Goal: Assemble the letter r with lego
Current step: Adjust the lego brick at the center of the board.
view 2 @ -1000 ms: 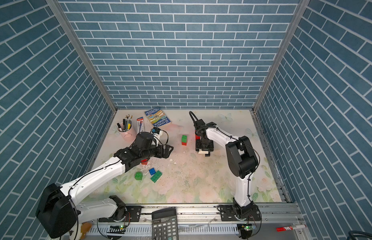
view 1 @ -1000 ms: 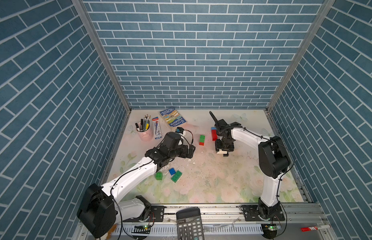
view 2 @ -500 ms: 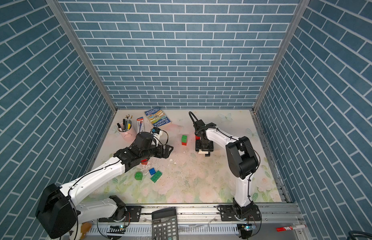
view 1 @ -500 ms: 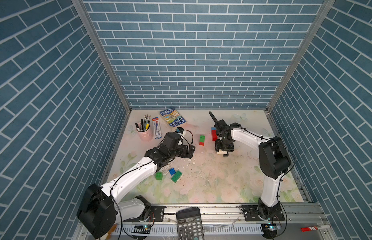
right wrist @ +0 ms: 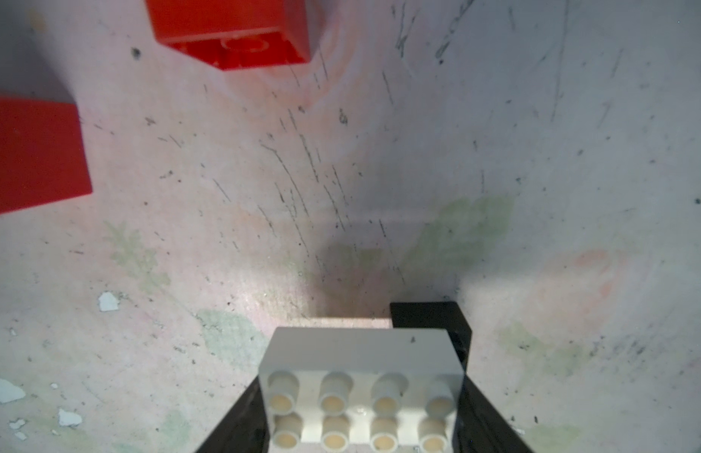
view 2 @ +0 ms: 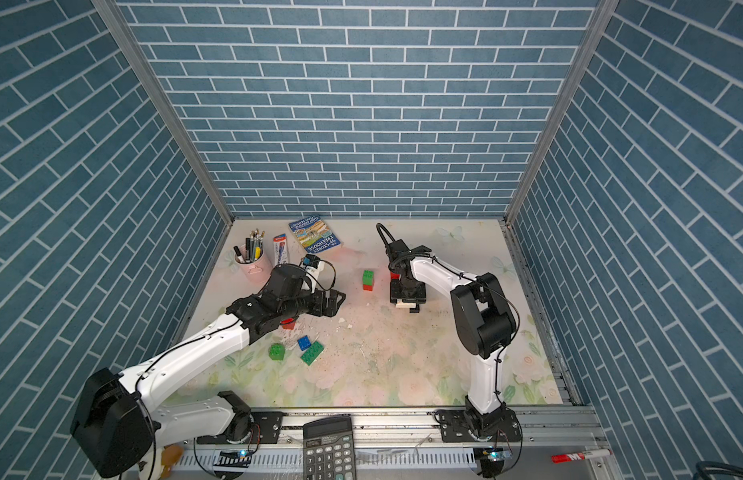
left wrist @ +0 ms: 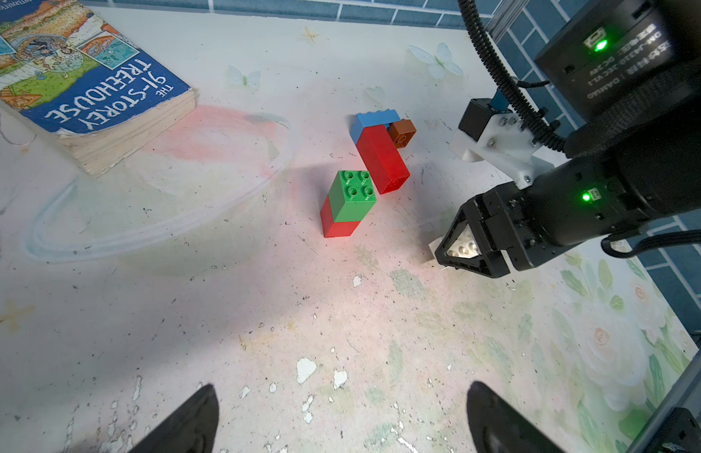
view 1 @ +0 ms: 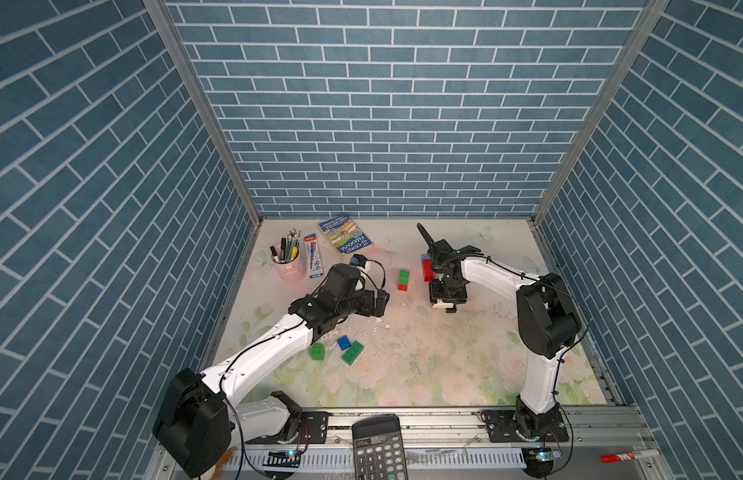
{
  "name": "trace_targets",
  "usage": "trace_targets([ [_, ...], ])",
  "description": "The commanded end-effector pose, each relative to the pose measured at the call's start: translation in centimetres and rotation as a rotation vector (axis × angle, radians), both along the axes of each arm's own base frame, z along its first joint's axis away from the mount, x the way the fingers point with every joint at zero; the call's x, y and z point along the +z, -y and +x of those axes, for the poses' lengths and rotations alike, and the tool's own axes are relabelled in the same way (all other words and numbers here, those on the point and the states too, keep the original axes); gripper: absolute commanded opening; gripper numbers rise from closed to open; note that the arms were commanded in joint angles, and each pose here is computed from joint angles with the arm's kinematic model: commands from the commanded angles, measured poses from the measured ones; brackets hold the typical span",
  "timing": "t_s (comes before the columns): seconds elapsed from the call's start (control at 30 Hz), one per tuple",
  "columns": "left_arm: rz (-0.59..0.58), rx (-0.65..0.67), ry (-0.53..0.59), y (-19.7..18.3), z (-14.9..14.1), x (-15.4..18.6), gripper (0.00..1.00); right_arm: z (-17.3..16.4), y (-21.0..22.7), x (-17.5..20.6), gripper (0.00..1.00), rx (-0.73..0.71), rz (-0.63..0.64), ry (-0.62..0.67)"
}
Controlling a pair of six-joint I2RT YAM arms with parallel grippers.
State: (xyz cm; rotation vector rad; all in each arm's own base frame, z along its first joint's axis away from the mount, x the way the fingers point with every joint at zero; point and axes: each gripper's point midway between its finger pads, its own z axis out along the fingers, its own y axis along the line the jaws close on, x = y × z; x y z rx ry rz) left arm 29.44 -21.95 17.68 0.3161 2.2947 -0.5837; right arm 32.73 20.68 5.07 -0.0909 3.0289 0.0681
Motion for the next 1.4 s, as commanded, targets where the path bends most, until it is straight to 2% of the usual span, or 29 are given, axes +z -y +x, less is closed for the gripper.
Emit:
trace_targets([
  [0.0, 0.004, -0.005, 0.012, -0.2, 0.0, 0.5, 1.00, -0.6, 0.6, 0.9, 0.20, -0.028, -0.033, 0.009],
  [0.33, 0.002, 0.004, 0.013, -1.2, -0.6, 0.4, 1.00, -1.2, -2.2, 3.3, 0.20, 0.026, 0.002, 0.026],
  [0.57, -0.003, 0.013, 0.000, -2.3, -2.0, -0.2, 1.00, -3.8, -5.7, 0.4, 0.20, 0.068, 0.027, -0.057],
  [0.9, -0.006, 0.018, -0.018, -3.7, -3.7, -0.8, 1.00, -4.8, -5.6, -2.1, 0.24, 0.048, -0.006, -0.105],
  [1.0, -0.009, 0.017, -0.019, -3.9, -3.9, -0.8, 1.00, -5.1, -5.5, -2.2, 0.34, 0.042, -0.007, -0.111],
  [1.1, -0.016, 0.017, -0.014, -3.9, -4.0, -0.7, 0.99, -5.3, -5.5, -2.1, 0.50, 0.039, -0.005, -0.113],
  [1.37, -0.022, 0.022, -0.011, -4.1, -4.0, -0.4, 1.00, -5.7, -6.0, -2.0, 0.67, 0.046, 0.017, -0.147],
])
